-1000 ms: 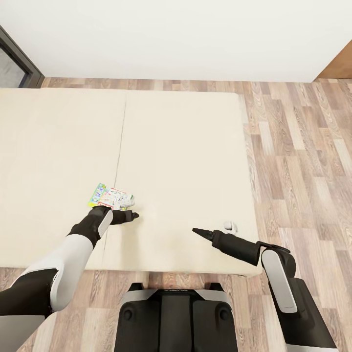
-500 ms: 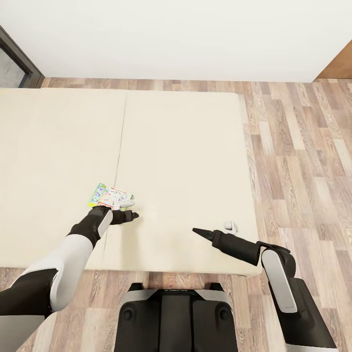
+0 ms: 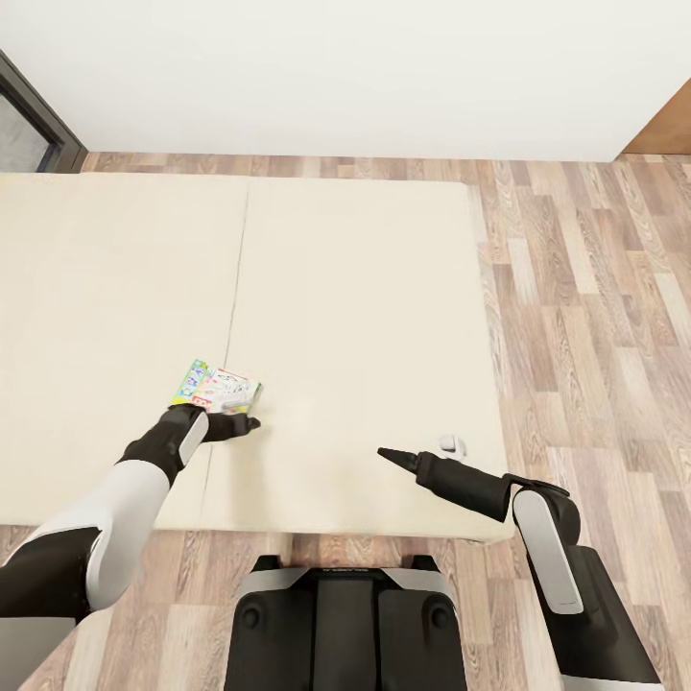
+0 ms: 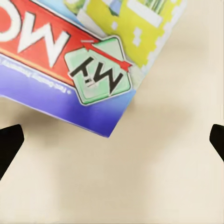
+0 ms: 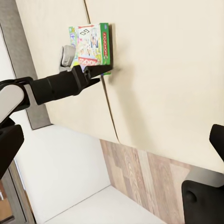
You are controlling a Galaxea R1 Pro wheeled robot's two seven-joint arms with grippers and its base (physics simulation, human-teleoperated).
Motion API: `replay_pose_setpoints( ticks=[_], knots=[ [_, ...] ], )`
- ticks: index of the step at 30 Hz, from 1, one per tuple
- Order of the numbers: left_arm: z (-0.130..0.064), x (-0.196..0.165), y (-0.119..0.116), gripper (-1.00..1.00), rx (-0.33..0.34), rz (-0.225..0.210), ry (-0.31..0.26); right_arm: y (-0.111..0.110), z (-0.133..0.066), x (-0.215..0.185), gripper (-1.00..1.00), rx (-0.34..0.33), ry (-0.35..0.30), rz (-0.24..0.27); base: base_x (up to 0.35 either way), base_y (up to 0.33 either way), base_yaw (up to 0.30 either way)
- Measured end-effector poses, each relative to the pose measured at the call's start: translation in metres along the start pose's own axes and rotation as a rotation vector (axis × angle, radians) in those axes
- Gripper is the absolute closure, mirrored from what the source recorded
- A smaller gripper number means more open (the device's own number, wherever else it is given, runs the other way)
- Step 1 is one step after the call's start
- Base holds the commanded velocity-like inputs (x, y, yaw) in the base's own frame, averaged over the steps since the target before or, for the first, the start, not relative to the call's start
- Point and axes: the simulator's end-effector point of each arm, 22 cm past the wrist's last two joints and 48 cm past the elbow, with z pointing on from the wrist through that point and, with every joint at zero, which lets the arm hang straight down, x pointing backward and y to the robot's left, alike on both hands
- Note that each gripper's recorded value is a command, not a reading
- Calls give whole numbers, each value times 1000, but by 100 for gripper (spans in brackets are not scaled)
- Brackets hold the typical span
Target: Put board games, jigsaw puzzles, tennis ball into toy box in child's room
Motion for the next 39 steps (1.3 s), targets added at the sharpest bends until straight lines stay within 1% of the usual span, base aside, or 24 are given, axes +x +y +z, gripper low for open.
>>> replay_pose_setpoints(
  ticks=[7, 16, 19, 22, 25, 30, 39],
  knots=[
    [-2, -1, 5, -100, -7, -1, 0, -2, 1, 2, -100, 2, 5, 8, 0, 0, 0],
    [-9, -8, 8, -100, -12, 0, -13, 0, 1, 3, -100, 2, 8, 9, 0, 0, 0],
    [-13, -12, 13, -100, -19, -1, -21, -1, 1, 4, -100, 5, 10, 9, 0, 0, 0],
    [-19, -21, 20, -100, -29, -1, -39, -4, 1, 4, -100, 16, 9, 6, 0, 0, 0],
    [-24, -30, 23, -100, -33, 1, -59, -5, 1, 1, -100, 23, -6, -3, 0, 0, 0],
    [-39, -52, 30, -100, -44, 7, -108, -7, 2, -3, -100, 30, -31, -14, 0, 0, 0],
    [-57, -71, 44, -100, -64, 5, -141, -3, 1, -5, -100, 27, -42, -22, 0, 0, 0]
  ],
)
